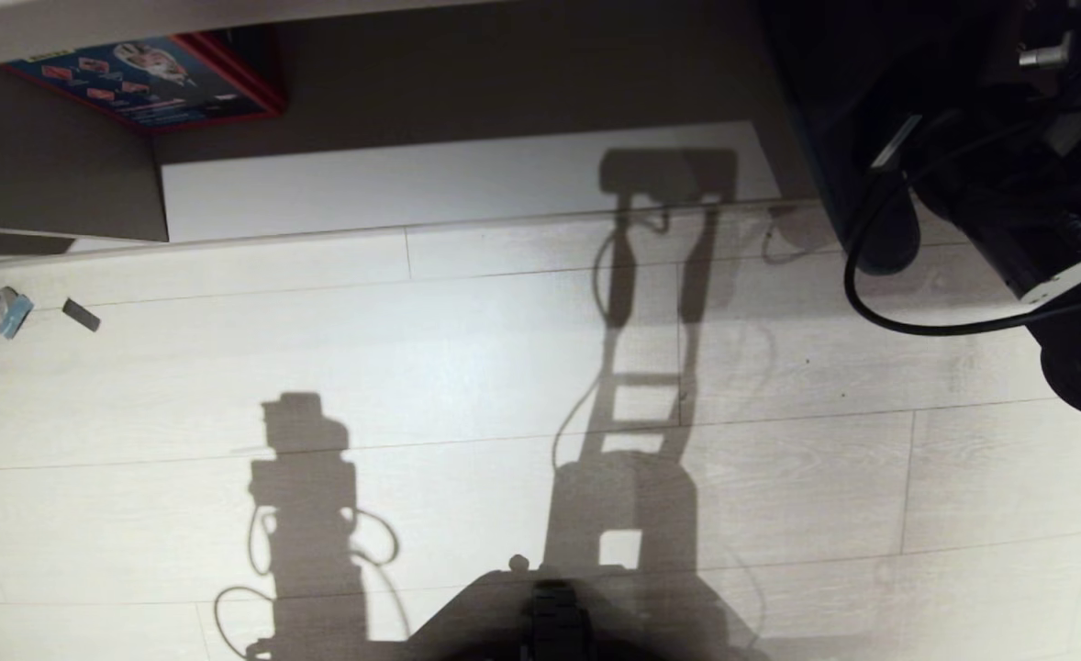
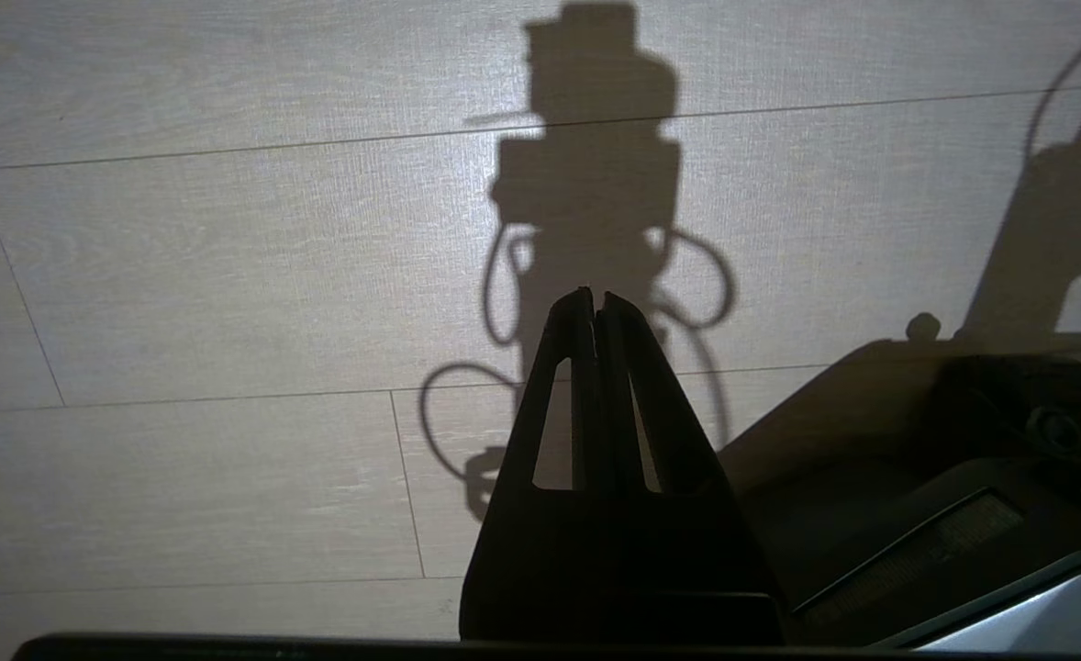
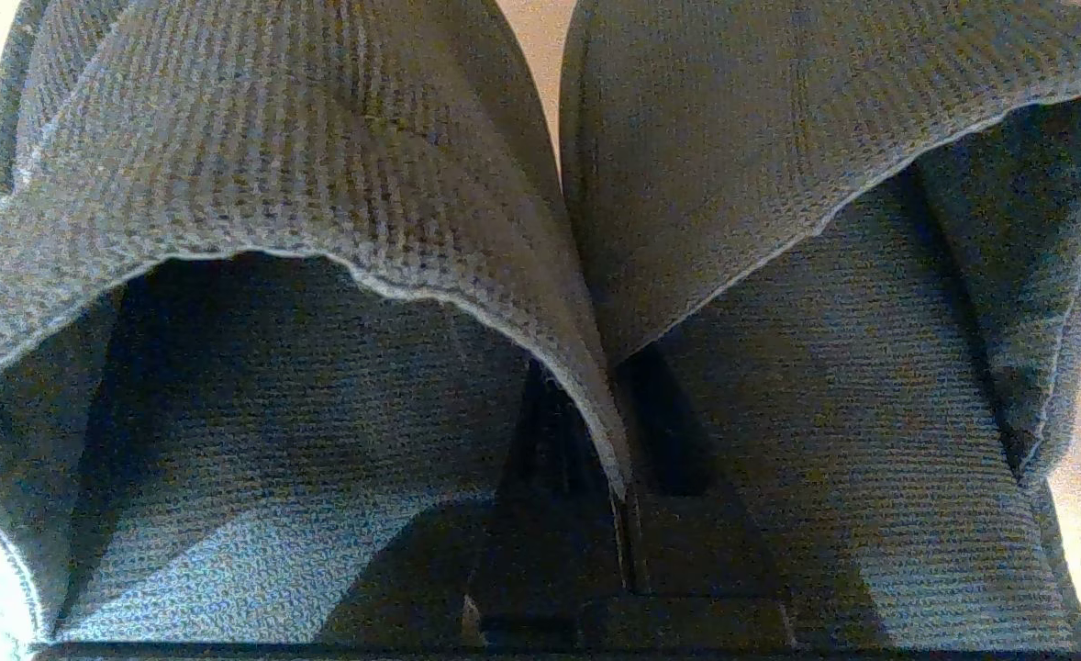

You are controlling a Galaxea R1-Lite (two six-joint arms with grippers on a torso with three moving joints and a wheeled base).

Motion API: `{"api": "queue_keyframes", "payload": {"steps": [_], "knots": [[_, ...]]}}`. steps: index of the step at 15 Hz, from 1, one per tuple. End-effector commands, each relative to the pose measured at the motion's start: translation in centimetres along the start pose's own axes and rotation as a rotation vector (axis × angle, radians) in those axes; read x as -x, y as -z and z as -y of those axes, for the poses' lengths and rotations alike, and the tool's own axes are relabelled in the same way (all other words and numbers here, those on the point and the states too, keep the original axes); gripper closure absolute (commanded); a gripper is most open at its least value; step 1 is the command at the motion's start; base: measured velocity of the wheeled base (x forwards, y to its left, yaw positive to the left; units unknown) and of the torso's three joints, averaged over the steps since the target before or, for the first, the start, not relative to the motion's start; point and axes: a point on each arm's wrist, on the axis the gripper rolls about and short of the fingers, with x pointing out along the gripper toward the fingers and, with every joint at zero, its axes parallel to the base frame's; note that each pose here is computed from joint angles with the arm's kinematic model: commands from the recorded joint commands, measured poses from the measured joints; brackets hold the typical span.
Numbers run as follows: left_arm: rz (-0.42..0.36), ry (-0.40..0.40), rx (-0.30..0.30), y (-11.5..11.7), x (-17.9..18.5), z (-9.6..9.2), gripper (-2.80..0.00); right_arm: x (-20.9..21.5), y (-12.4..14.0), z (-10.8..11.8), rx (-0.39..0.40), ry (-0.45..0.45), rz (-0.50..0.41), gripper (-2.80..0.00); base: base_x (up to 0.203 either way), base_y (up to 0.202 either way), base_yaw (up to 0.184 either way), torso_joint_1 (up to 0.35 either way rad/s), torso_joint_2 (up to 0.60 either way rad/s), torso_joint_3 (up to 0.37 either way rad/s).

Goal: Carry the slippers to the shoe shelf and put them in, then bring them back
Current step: Pick up the slippers in the shoe cabinet, then place the slippers on the floor

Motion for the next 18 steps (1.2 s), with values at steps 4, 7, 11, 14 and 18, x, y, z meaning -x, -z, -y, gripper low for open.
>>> {"api": "queue_keyframes", "payload": {"steps": [4,7,11,14,18], "knots": [[0.000,-0.001,0.000,0.0,0.0,0.0,0.00,6.0,-1.9,-0.2,0.055,-0.072,-0.050,0.00,0.000,0.000,0.000,0.000,0.00,0.000],[0.000,0.000,0.000,0.0,0.0,0.0,0.00,9.3,-2.4,-0.2,0.091,-0.100,-0.083,0.00,0.000,0.000,0.000,0.000,0.00,0.000],[0.000,0.000,0.002,0.0,0.0,0.0,0.00,14.4,-4.7,-0.2,0.081,-0.113,-0.073,0.00,0.000,0.000,0.000,0.000,0.00,0.000],[0.000,0.000,0.002,0.0,0.0,0.0,0.00,18.5,-6.6,-0.1,0.062,-0.119,-0.101,0.00,0.000,0.000,0.000,0.000,0.00,0.000],[0.000,0.000,0.000,0.0,0.0,0.0,0.00,24.8,-8.5,0.3,0.022,-0.086,-0.147,0.00,0.000,0.000,0.000,0.000,0.00,0.000]]}}
